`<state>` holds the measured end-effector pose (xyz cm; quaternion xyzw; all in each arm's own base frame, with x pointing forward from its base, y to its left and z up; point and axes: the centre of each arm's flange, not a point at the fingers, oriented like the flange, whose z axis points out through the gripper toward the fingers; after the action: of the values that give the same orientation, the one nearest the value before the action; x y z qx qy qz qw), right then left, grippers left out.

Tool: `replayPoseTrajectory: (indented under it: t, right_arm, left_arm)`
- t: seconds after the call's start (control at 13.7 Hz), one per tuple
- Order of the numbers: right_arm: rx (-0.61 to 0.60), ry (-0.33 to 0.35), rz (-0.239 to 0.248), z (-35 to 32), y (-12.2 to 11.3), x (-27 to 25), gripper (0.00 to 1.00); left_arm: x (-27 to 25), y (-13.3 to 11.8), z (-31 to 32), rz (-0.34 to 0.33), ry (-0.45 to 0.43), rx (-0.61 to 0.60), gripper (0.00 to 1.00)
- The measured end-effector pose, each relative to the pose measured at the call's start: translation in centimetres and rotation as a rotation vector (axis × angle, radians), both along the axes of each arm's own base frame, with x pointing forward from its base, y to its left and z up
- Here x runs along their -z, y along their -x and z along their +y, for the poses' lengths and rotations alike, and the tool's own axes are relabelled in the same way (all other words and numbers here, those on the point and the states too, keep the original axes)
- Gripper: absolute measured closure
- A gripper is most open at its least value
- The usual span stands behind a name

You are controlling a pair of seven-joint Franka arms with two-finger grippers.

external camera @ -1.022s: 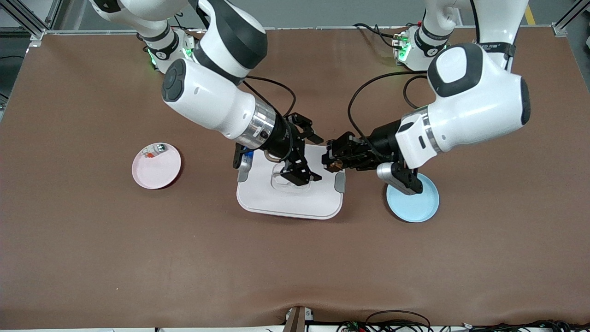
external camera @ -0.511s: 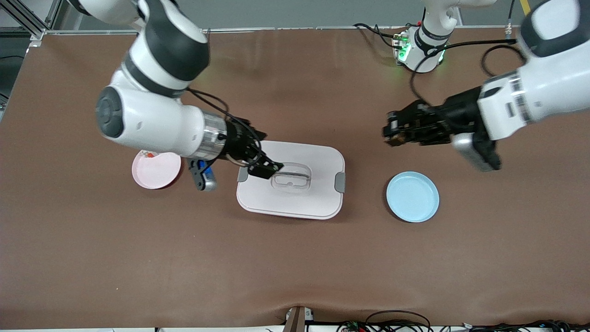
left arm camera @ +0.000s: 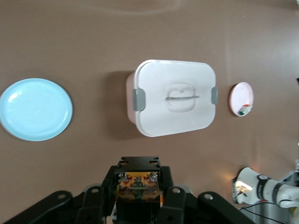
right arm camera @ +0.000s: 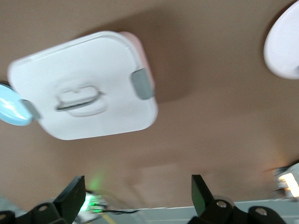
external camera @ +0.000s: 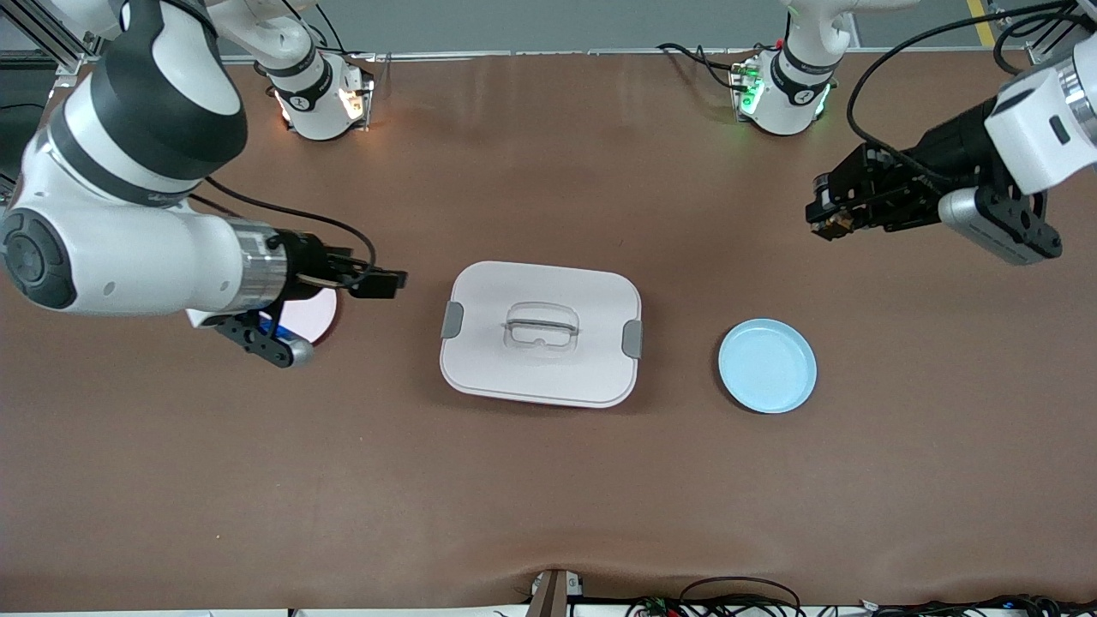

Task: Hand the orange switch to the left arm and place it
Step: 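Open the right gripper and withdraw it while the left gripper retracts, then carry the switch with the left gripper over the light blue plate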

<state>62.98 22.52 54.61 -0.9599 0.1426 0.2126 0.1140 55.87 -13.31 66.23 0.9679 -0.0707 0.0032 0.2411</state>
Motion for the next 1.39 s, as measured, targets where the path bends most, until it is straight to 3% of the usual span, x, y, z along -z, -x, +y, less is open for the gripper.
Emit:
replayPoseTrajectory:
  t: [0.22,0.37,0.51,0.73,1.24,1.39]
  right_arm:
    - [-0.241,0.128,-0.050,-2.8,0.5,0.2,0.00]
    - [-0.301,0.153,-0.043,-4.1,0.6,0.1,0.00]
    - [-0.328,0.140,-0.034,-6.5,0.4,-0.2,0.00]
    - [-0.367,0.143,-0.054,-10.9,0.0,-1.3,0.00]
    - [-0.374,0.199,-0.065,-12.3,0.0,-1.8,0.00]
    - [-0.371,0.204,-0.069,-12.5,-0.1,-1.9,0.00]
  left_arm:
    - [-0.3,1.0,1.3,0.062,-0.142,-0.129,0.59]
    - [-0.4,1.8,1.2,0.085,-0.264,-0.212,0.59]
    - [-0.3,2.4,0.3,0.113,-0.315,-0.281,0.59]
    - [1.1,2.0,0.3,0.174,-0.400,-0.477,0.59]
    - [9.1,-1.7,0.2,0.391,-0.508,-0.912,0.59]
    - [11.9,-3.1,0.5,0.411,-0.542,-1.012,0.59]
